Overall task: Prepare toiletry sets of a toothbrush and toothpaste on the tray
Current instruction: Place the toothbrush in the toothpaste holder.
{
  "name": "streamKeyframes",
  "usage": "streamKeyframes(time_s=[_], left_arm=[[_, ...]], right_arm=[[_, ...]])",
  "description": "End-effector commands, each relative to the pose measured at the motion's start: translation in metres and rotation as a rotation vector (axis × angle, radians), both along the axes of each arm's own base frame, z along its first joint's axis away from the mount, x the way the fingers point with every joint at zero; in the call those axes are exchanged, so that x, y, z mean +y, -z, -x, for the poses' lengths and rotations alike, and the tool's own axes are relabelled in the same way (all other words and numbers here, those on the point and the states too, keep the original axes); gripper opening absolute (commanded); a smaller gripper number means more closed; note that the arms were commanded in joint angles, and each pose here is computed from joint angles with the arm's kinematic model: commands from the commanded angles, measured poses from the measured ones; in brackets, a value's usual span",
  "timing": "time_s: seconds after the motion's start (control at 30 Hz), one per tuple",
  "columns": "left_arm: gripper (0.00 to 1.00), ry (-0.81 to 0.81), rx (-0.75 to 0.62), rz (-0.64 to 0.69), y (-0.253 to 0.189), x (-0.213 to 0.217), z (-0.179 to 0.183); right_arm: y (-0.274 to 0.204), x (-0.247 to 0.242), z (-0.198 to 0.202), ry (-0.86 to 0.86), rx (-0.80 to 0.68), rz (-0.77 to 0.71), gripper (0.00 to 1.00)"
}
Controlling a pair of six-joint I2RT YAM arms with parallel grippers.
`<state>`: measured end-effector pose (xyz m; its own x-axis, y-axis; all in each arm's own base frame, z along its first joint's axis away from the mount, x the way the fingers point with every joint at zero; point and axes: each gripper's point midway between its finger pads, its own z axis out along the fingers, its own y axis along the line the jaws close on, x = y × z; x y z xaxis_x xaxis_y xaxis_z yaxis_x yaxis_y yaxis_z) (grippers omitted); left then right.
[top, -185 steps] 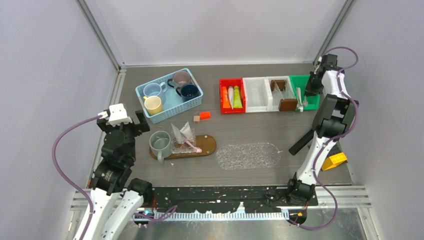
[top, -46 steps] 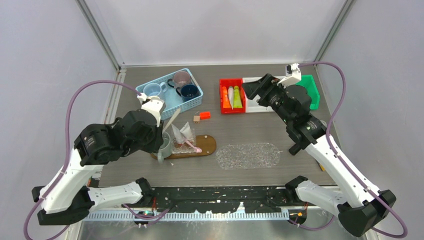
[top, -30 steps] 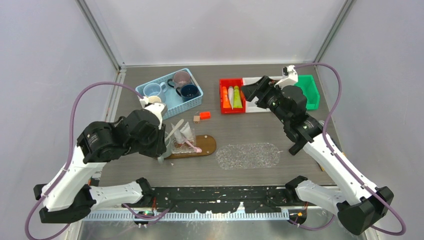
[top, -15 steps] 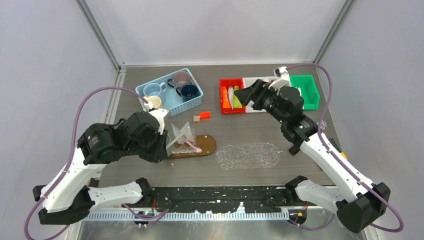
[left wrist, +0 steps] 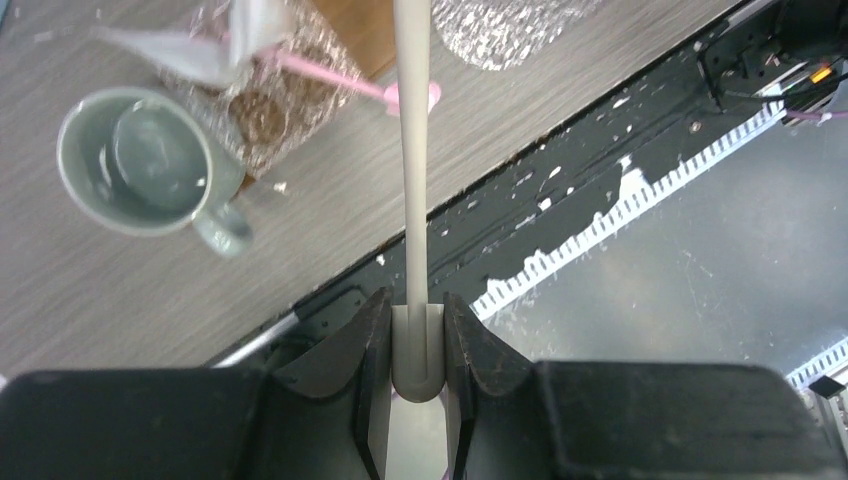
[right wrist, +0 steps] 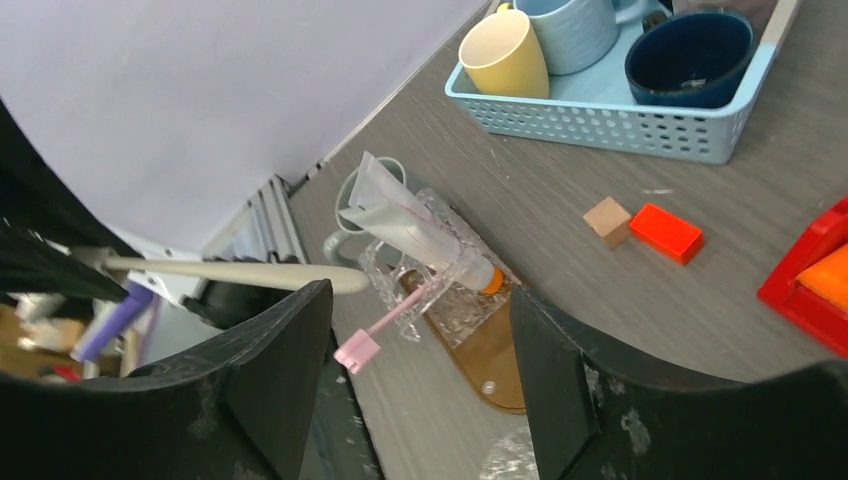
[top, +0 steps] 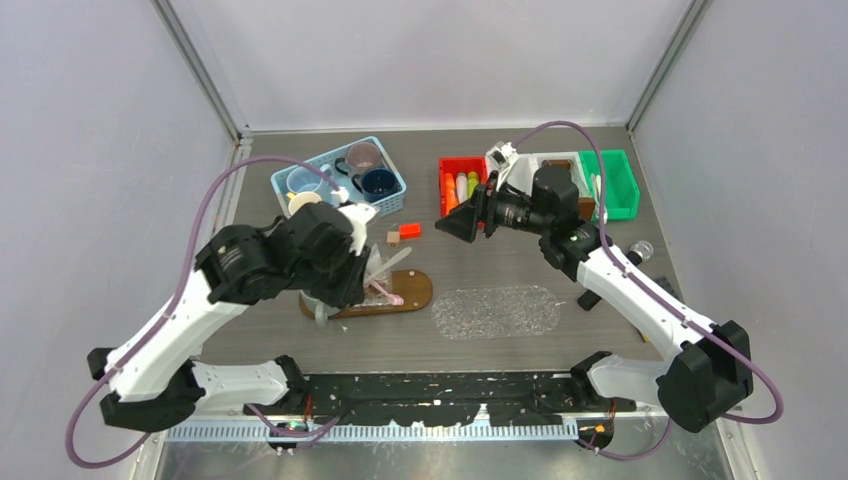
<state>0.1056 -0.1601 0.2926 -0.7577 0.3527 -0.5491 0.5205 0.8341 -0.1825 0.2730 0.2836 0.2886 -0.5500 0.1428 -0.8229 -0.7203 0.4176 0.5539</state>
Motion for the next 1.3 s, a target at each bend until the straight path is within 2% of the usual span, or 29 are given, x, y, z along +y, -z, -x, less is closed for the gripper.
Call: streamKeyframes(time_s=[0.0,0.13,0.3,0.5,0.83,1.27], left_arm=[[0.0,0.101,-0.092,0.093,-0.025,-0.044,-0.025],[0.0,0.172,-0.088,0.064,-0.022,-0.064,-0.036],[0.0,0.221,-0.079,0.084,-0.025,-0.077,-0.045],[0.0,0.263,-0.068,0.1,-0.028,-0.085,-0.05],[0.0,0.312,-0.022,0.102,-0.023,-0.096,-0.048],[0.0,0.338,0.013,0.092,-0.019,-0.101,-0.046]], right_arm=[[-0.013,-0.006,0.017,-0.131,-0.38,0.096,0.72],[-0.011,-0.018,0.023,-0.171,-0.621,0.217,0.72],[-0.001,-0.027,0.038,-0.267,-0.777,0.35,0.66],[0.011,-0.024,0.052,-0.347,-0.843,0.419,0.6],[0.016,-0.015,0.043,-0.318,-0.972,0.561,0.5],[0.019,-0.007,0.035,-0.269,-1.043,0.589,0.41]])
